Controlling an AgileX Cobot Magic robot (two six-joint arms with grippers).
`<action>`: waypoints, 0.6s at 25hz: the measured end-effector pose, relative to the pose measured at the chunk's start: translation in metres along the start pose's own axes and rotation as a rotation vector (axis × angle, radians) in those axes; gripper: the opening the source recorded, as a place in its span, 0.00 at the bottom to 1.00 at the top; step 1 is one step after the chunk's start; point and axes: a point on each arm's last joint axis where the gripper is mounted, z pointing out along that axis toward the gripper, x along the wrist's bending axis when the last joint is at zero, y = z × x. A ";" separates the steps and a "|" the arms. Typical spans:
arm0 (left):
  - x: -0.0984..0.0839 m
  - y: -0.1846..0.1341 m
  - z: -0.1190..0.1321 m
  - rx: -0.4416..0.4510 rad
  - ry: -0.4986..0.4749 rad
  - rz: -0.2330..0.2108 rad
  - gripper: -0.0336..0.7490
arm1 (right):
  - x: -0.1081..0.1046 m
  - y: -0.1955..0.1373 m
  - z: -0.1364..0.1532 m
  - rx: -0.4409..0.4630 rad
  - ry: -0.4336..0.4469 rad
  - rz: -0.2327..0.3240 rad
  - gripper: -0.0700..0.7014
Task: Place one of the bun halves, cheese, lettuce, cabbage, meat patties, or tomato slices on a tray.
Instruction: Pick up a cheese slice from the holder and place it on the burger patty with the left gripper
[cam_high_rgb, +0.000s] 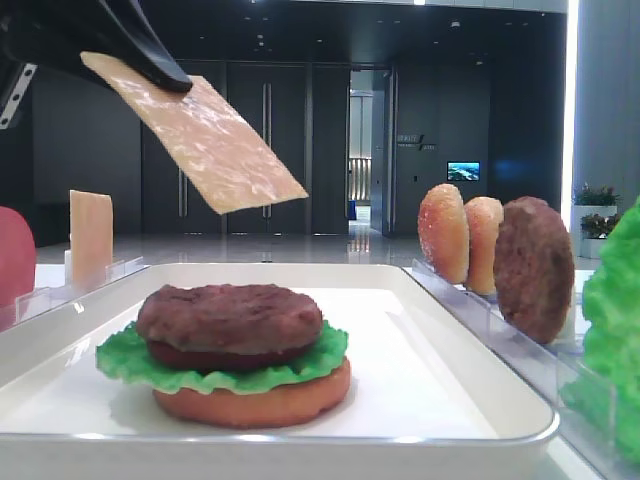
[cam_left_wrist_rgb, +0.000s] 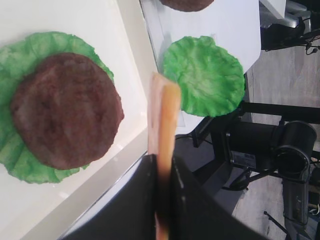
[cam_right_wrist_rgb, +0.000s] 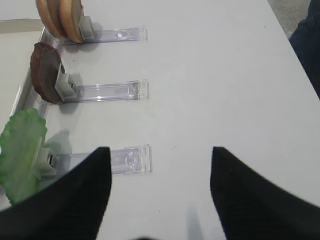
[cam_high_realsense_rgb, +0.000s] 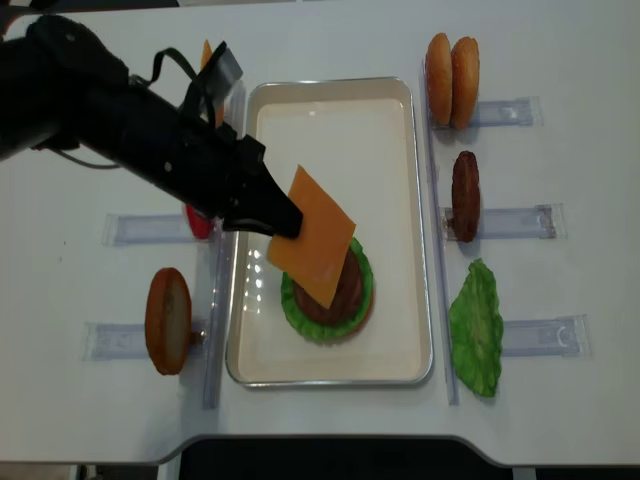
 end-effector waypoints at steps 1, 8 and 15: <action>0.002 -0.001 0.001 -0.007 0.001 0.001 0.08 | 0.000 0.000 0.000 0.000 0.000 0.000 0.63; 0.004 -0.005 0.010 -0.029 -0.038 -0.019 0.08 | 0.000 0.000 0.000 0.000 0.000 0.000 0.63; 0.011 -0.003 0.038 0.022 -0.053 -0.033 0.08 | 0.000 0.000 0.000 0.000 0.000 0.000 0.63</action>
